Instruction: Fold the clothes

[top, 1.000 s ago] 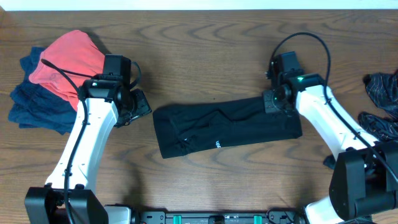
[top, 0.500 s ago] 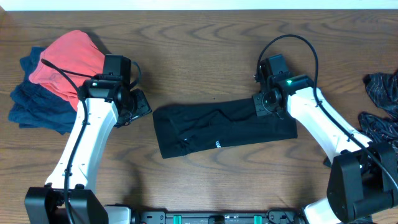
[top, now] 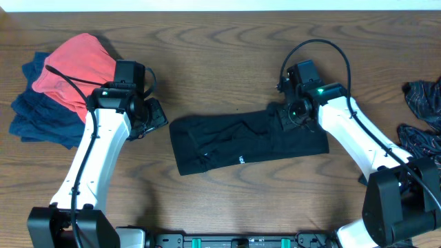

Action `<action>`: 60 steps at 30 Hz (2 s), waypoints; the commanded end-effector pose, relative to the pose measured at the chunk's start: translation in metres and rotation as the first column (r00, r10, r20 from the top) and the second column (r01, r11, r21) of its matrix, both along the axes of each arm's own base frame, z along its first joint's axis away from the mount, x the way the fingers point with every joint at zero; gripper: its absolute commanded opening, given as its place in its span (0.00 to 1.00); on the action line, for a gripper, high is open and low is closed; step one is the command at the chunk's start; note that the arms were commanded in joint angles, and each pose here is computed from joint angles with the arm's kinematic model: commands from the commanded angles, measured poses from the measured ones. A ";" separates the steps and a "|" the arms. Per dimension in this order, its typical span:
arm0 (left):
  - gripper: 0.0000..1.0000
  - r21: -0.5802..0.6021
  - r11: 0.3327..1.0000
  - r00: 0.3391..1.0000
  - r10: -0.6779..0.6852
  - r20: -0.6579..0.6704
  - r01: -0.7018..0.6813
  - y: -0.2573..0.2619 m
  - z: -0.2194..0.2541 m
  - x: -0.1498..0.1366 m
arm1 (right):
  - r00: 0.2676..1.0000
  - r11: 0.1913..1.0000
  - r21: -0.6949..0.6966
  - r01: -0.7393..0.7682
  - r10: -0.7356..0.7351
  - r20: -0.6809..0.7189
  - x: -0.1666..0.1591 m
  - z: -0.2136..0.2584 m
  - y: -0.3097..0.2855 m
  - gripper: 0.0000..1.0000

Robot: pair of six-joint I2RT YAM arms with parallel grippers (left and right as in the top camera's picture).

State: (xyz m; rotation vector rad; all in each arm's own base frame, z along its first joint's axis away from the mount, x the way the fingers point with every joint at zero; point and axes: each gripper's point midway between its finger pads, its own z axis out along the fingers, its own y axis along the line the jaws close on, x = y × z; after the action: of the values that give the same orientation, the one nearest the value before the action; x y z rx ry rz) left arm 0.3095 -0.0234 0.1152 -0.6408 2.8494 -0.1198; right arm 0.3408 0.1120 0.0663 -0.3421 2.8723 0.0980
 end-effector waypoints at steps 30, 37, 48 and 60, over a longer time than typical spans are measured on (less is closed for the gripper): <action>0.62 0.013 1.000 1.000 0.002 -0.009 -0.002 0.003 0.000 0.000 | 0.988 0.994 -0.109 0.030 -0.046 -0.149 -0.034 -0.051 0.023 0.38; 0.62 0.014 1.000 1.000 0.002 -0.008 -0.002 0.004 0.000 0.000 | 0.981 0.992 -0.126 0.021 -0.044 -0.189 -0.044 -0.057 0.021 0.01; 0.62 0.014 1.000 1.000 0.002 -0.007 -0.002 0.004 0.000 0.000 | 0.960 0.985 -0.170 0.003 -0.050 -0.274 -0.066 -0.057 0.010 0.01; 0.68 0.015 1.000 0.999 0.001 -0.043 0.000 0.004 -0.002 -0.009 | 0.987 0.999 0.047 -0.005 0.013 -0.159 -0.031 -0.053 0.054 0.34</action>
State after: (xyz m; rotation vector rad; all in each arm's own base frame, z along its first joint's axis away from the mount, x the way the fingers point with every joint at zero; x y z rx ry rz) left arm 0.3034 -0.0229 0.1139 -0.6465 2.8732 -0.1096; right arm 0.3156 0.1539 0.0141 -0.3194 3.0085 0.1188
